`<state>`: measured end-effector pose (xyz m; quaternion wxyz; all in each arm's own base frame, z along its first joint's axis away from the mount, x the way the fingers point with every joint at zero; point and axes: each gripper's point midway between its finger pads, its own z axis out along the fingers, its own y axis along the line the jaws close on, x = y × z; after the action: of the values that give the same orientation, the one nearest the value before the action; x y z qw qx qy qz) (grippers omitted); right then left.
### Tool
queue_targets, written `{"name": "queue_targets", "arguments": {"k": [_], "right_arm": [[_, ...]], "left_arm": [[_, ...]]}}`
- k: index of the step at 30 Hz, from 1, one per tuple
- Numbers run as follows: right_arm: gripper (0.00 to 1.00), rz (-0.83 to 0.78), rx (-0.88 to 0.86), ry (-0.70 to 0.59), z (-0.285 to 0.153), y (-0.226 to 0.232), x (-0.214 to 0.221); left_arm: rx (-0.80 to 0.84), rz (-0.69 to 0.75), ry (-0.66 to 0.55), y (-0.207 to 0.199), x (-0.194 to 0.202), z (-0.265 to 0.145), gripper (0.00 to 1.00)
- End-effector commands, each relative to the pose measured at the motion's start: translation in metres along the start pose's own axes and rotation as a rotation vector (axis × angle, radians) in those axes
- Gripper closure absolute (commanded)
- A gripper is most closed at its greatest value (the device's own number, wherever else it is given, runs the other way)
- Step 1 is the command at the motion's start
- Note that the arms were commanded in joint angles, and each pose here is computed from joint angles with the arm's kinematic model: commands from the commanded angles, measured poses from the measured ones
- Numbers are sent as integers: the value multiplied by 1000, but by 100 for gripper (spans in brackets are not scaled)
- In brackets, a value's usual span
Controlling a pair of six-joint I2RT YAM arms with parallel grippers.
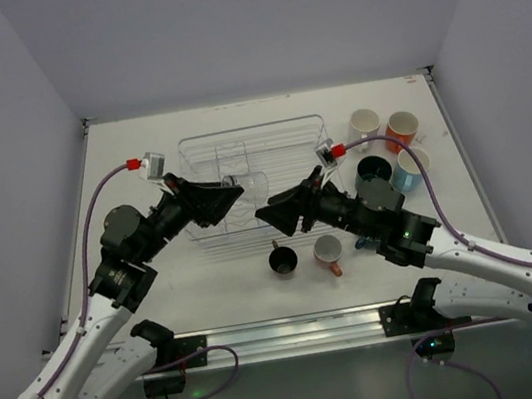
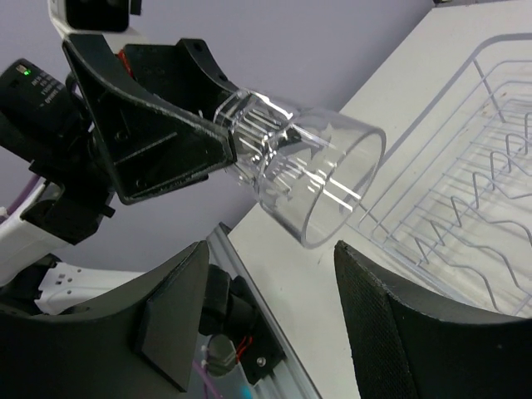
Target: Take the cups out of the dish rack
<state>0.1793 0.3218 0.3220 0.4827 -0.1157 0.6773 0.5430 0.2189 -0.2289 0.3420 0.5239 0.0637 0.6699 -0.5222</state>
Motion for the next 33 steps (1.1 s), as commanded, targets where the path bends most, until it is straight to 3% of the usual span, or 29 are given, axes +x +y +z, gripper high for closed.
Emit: {"name": "queue_targets", "arguments": {"k": [1,9,14,17,22,24,25,26,28,30,33], "right_arm": [[36,14,-50,-83,4,11,-24],[38,-27,-116,-117,6,20,-38],[45,9,-213,-154,4,32,-45],[57,19,-263,-171,3,40,-48],[88,33,-292,-168,3,44,-45],[98,42,-298,-155,3,43,-41],[100,51,-310,-132,1,44,-35],[100,51,-310,-132,1,44,-35],[100,51,-300,-97,1,42,-29],[100,40,-254,-33,4,33,-16],[100,35,-202,103,8,22,9]], "left_arm": [[99,-31,18,-18,3,0,83],[168,-59,34,-30,7,-2,82],[190,-90,56,-29,15,-1,79],[189,-99,60,-26,19,-1,78],[159,-78,49,-20,19,-2,74],[145,-58,44,-18,18,-2,67],[78,-36,43,-7,17,-2,32],[80,-35,41,-8,16,-2,32],[-18,26,20,4,5,-3,7],[-96,109,0,13,-6,-8,0],[-273,229,-36,29,-32,-24,0]]}}
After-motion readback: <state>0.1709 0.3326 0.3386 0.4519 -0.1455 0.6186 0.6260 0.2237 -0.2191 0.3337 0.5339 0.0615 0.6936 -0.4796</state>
